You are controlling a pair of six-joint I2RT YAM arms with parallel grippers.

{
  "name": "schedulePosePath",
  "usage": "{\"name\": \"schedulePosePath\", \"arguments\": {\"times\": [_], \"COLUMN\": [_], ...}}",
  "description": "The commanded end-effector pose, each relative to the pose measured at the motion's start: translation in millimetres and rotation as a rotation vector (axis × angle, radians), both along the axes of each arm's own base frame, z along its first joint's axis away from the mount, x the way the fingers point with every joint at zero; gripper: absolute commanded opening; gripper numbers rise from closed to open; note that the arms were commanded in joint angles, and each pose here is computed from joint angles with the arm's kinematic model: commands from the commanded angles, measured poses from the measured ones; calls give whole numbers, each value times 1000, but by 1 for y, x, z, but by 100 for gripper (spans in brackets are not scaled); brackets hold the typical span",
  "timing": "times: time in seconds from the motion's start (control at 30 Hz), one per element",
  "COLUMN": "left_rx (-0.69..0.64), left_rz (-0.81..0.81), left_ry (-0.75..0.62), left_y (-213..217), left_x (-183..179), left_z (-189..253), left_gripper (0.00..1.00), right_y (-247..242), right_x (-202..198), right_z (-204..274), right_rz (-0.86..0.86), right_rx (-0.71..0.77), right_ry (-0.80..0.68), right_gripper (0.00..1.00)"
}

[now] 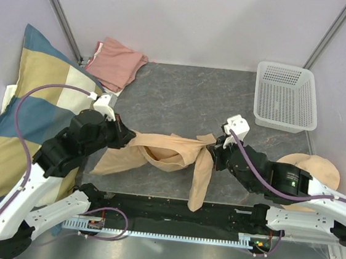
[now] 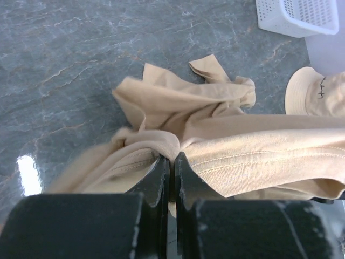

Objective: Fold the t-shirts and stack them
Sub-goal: Flatten out the tshirt

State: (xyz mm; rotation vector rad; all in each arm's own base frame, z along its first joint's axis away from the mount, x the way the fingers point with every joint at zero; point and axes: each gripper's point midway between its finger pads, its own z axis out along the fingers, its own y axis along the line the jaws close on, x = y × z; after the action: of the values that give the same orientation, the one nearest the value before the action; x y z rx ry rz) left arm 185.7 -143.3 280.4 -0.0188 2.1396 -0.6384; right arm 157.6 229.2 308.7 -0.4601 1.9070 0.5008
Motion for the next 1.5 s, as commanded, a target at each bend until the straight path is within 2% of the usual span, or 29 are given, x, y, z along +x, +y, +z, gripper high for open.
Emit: {"name": "schedulePosePath", "arguments": {"times": [0.0, 0.13, 0.27, 0.4, 0.6, 0.83, 1.2, 1.3, 1.47], "left_rx": [55, 123, 199, 259, 299, 328, 338, 311, 258], "left_rz": [69, 131, 187, 197, 191, 173, 161, 153, 146], "left_ry": [16, -40, -78, -64, -48, -37, -44, -111, -263], "left_y": [-11, -26, -37, -48, -58, -63, -56, -51, -39], "left_x": [38, 91, 136, 166, 188, 194, 187, 180, 165], "left_z": [-22, -22, -26, -42, -57, -68, -65, -31, 62], "left_gripper": [2, 2, 2, 2, 2, 2, 2, 2, 2], "right_y": [-35, -52, -62, -65, -65, -78, -86, -84, -89], "right_x": [52, 106, 153, 186, 211, 224, 211, 207, 203], "right_z": [-20, -54, -96, -143, -152, -140, -133, -103, 5], "right_rz": [-342, -494, -534, -570, -608, -635, -606, -562, -537], "right_rx": [-99, -130, -128, -231, -247, -258, -275, -233, -133], "right_ry": [-60, -10, 105, 195, 200, 183, 187, 136, -34], "right_gripper": [0, 0, 0, 0, 0, 0, 0, 0, 0]}}
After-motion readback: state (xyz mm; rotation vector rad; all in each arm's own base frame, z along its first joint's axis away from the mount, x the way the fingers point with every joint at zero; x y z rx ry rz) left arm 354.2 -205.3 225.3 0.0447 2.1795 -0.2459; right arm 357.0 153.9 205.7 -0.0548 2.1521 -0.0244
